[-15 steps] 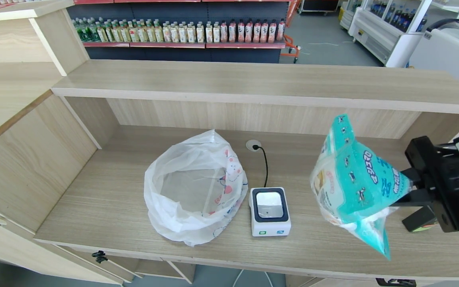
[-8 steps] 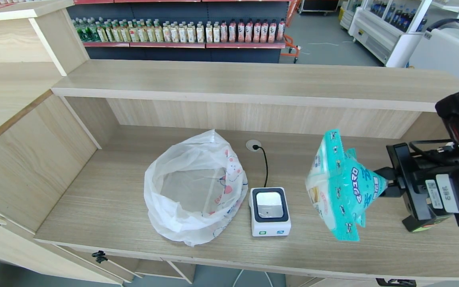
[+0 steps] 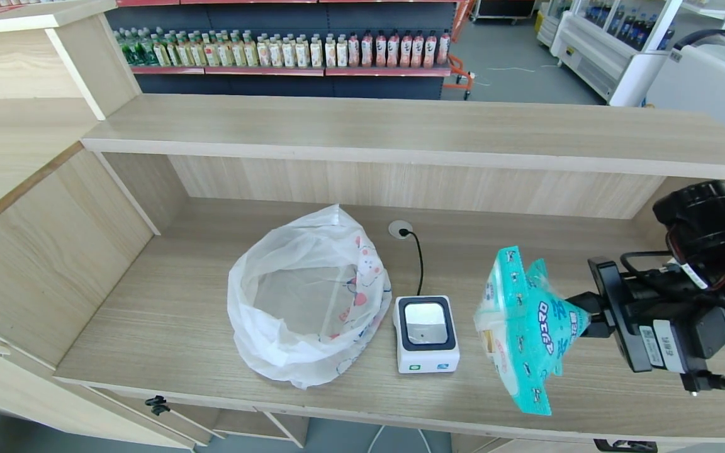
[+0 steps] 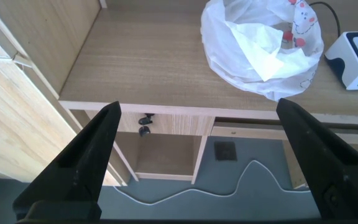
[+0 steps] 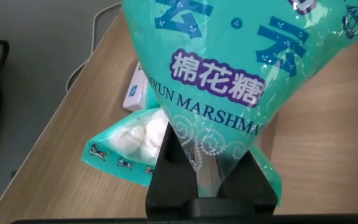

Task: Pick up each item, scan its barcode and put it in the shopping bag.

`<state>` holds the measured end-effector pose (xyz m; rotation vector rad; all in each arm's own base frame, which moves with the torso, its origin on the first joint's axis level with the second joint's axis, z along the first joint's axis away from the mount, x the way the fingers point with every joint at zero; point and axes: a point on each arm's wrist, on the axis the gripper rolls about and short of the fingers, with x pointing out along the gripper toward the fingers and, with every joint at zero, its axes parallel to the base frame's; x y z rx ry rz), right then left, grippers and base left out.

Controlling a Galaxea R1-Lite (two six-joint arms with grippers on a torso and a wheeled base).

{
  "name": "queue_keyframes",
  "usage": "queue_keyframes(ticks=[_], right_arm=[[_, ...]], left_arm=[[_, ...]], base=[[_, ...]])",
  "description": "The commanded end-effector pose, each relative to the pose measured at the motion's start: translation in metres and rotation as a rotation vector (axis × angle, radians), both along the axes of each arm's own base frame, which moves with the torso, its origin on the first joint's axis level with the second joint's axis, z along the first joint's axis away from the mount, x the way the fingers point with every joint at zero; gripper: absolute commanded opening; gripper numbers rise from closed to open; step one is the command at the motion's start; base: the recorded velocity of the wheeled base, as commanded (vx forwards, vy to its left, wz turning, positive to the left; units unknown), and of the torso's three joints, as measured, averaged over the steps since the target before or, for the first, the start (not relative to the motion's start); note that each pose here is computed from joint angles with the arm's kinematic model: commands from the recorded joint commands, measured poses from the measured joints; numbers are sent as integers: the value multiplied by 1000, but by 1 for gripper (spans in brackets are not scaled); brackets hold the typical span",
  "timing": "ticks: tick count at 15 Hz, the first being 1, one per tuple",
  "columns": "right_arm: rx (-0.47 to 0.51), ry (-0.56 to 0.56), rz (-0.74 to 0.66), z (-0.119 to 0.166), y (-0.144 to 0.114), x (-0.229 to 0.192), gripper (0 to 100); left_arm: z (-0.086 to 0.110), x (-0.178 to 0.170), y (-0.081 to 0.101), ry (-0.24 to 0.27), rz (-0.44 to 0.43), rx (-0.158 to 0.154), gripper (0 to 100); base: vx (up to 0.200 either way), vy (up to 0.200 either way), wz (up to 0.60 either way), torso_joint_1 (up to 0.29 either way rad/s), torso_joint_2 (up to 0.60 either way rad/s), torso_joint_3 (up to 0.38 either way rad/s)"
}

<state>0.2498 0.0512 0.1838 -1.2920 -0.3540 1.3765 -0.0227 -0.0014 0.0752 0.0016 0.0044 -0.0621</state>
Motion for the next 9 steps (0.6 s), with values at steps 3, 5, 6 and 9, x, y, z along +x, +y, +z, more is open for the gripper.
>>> queue_keyframes(ticks=[3,5,6,9], right_arm=[[18,-16,47,-27,5,24,0],[26,-52,45,-30,6,33,0],[27,-56,48,-34,8,39,0],[27,-40,69,-40,13,39,0]], left_arm=[[0,0,0,0,1,0,100],[0,0,0,0,1,0,100],[0,0,0,0,-1,0,100],[0,0,0,0,1,0,100]], base=[[0,0,0,0,0,0],[0,0,0,0,0,0],[0,0,0,0,0,0],[0,0,0,0,0,0]])
